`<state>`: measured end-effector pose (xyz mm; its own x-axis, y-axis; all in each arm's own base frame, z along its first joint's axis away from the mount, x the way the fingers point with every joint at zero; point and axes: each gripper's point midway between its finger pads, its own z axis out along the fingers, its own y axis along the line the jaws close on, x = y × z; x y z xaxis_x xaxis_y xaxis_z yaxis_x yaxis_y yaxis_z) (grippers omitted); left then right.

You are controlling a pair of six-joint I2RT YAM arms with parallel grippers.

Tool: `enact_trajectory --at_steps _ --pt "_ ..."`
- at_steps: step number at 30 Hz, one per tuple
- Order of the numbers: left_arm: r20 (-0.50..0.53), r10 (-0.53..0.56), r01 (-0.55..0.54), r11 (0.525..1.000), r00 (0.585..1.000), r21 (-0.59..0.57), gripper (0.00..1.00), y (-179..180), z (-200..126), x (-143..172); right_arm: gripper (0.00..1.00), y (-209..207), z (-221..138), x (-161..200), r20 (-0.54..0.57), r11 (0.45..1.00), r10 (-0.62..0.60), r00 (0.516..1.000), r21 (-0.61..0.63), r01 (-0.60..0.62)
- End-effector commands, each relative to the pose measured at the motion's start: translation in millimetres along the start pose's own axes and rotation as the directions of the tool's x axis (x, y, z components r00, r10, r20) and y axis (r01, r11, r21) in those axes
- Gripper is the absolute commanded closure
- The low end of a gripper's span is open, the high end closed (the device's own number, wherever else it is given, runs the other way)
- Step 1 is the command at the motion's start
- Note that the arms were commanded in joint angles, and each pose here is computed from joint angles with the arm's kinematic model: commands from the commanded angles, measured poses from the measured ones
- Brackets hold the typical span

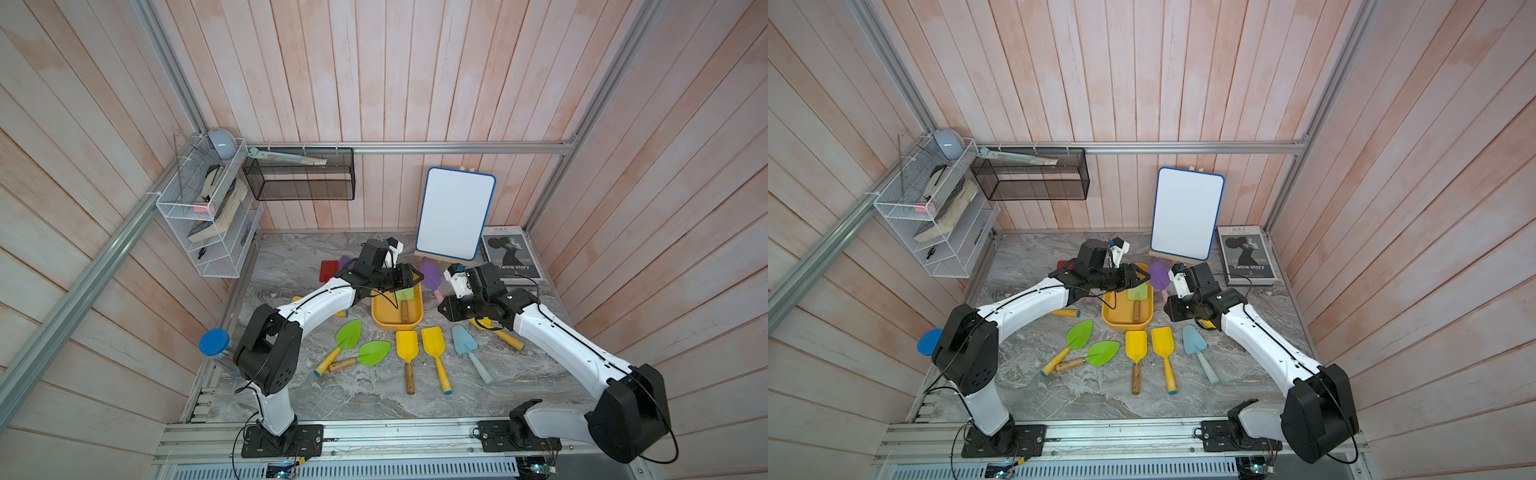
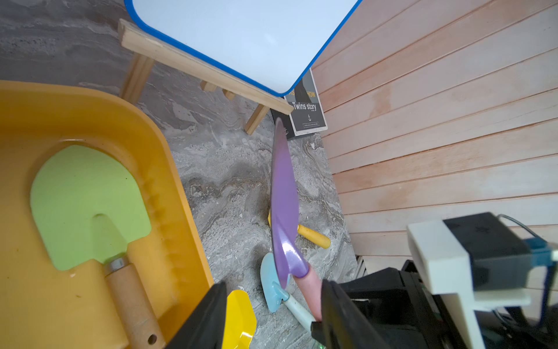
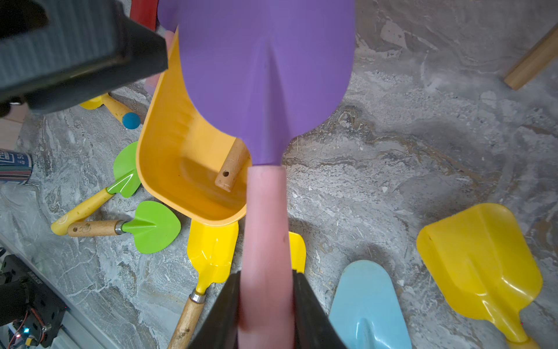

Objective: Put the shovel into the storage box
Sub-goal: Pick up the shovel from the center of the board, then place the shovel in the storage box.

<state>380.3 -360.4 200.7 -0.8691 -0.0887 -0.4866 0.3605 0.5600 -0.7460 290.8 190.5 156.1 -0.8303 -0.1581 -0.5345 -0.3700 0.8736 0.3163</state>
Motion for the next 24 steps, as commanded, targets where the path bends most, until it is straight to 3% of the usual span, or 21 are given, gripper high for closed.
enact_trajectory --at_steps 1,9,15,21,24 --pt "0.045 0.008 -0.009 1.0 0.999 0.022 0.46 -5 6 -10 1.0 7 -3 -1 0.016 1.0 0.004 1.0 -0.024 -0.004" --pt "0.029 -0.001 0.0 1.0 1.0 0.023 0.53 -6 19 -8 1.0 10 -3 -2 0.024 1.0 0.011 1.0 -0.029 -0.01" --pt "0.022 -0.016 0.015 1.0 1.0 0.014 0.73 -2 23 -5 1.0 14 -2 -5 0.029 0.999 0.01 1.0 -0.04 -0.008" --pt "0.019 -0.023 0.023 1.0 1.0 0.008 0.77 1 26 -4 1.0 15 -2 -6 0.031 0.999 0.007 0.999 -0.042 -0.006" --pt "0.018 -0.026 0.026 1.0 0.999 0.008 0.84 1 27 -4 1.0 15 -2 -6 0.029 0.999 0.007 1.0 -0.042 -0.006"
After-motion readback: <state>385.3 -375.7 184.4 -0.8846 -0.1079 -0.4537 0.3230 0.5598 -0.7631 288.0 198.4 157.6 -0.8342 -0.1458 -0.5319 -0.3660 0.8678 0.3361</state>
